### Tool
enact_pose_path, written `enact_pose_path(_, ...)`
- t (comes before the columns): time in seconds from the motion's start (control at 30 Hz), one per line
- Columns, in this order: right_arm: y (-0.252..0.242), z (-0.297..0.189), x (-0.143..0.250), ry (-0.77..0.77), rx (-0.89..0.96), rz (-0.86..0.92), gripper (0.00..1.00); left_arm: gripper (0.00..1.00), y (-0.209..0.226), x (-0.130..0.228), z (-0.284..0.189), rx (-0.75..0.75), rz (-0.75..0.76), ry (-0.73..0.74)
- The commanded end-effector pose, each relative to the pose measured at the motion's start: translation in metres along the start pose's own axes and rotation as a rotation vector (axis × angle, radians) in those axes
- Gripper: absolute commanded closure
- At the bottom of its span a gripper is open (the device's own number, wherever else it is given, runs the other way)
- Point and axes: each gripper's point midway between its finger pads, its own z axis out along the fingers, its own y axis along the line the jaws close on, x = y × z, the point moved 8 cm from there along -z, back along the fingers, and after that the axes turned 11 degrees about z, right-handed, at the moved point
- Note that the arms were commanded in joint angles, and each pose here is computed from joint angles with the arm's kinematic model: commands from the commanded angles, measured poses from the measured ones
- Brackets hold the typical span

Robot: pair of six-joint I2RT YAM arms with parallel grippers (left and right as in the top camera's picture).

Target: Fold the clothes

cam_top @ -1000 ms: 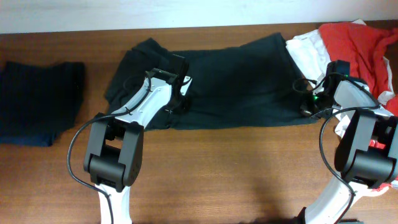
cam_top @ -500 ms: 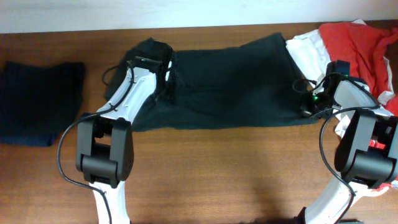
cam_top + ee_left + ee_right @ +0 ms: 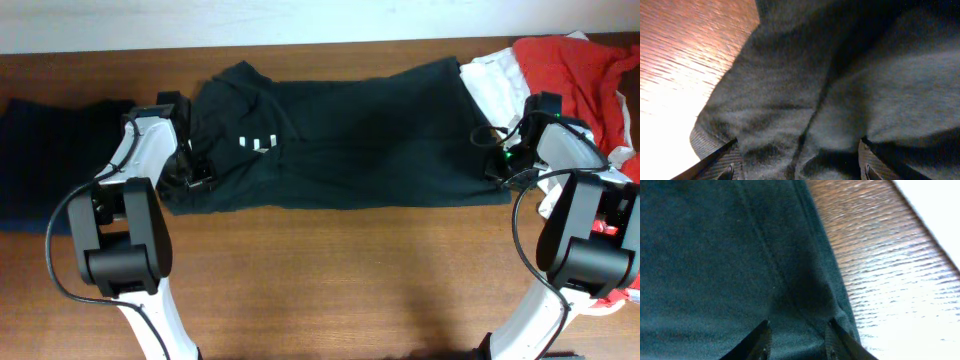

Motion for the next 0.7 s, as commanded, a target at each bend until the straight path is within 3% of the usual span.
enact_pose_path(0.0, -0.013, 0.021, 0.021, 0.083, 0.075, 0.007, 0.53, 0.24, 0.002, 0.017, 0.023, 0.002, -0.008, 0.079)
enact_pose_path(0.07, -0.016, 0.03, 0.035, 0.126, 0.087, 0.008, 0.53, 0.31, 0.001, 0.025, 0.037, 0.002, -0.007, 0.087)
enact_pose_path(0.13, -0.022, 0.036, 0.045, 0.154, 0.121, 0.009, 0.58, 0.6, 0.001, 0.036, 0.051, -0.001, -0.005, 0.109)
enact_pose_path(0.17, -0.026, 0.038, 0.053, 0.183, 0.15, 0.01, 0.76, 0.73, 0.002, 0.043, 0.055, -0.005, -0.003, 0.138)
enact_pose_path(0.2, -0.031, 0.038, 0.059, 0.208, 0.186, 0.022, 0.86, 0.83, 0.003, 0.051, 0.057, -0.01, -0.001, 0.176)
enact_pose_path(0.23, -0.035, 0.036, 0.065, 0.235, 0.23, 0.05, 0.92, 0.92, 0.006, 0.062, 0.056, -0.019, -0.002, 0.241)
enact_pose_path(0.3, -0.039, 0.032, 0.077, 0.306, 0.269, 0.09, 0.93, 1.0, 0.025, 0.079, 0.051, -0.071, -0.022, 0.352)
enact_pose_path(0.47, -0.035, 0.021, 0.103, 0.489, 0.231, 0.119, 0.94, 1.0, 0.054, 0.097, 0.044, -0.053, -0.101, 0.473)
enact_pose_path(0.53, -0.036, 0.019, 0.106, 0.502, 0.241, 0.139, 0.93, 0.95, 0.055, 0.093, 0.031, -0.05, -0.108, 0.412)
enact_pose_path(0.57, -0.034, 0.016, 0.101, 0.478, 0.233, 0.138, 0.88, 0.64, 0.057, 0.085, 0.014, -0.048, -0.116, 0.339)
enact_pose_path(0.6, -0.03, 0.007, 0.088, 0.43, 0.219, 0.136, 0.8, 0.45, 0.058, 0.077, -0.003, -0.045, -0.122, 0.272)
enact_pose_path(0.63, -0.025, -0.004, 0.073, 0.379, 0.202, 0.13, 0.71, 0.28, 0.061, 0.068, -0.024, -0.042, -0.131, 0.187)
enact_pose_path(0.67, -0.021, -0.013, 0.059, 0.336, 0.189, 0.128, 0.62, 0.27, 0.061, 0.063, -0.037, -0.032, -0.129, 0.14)
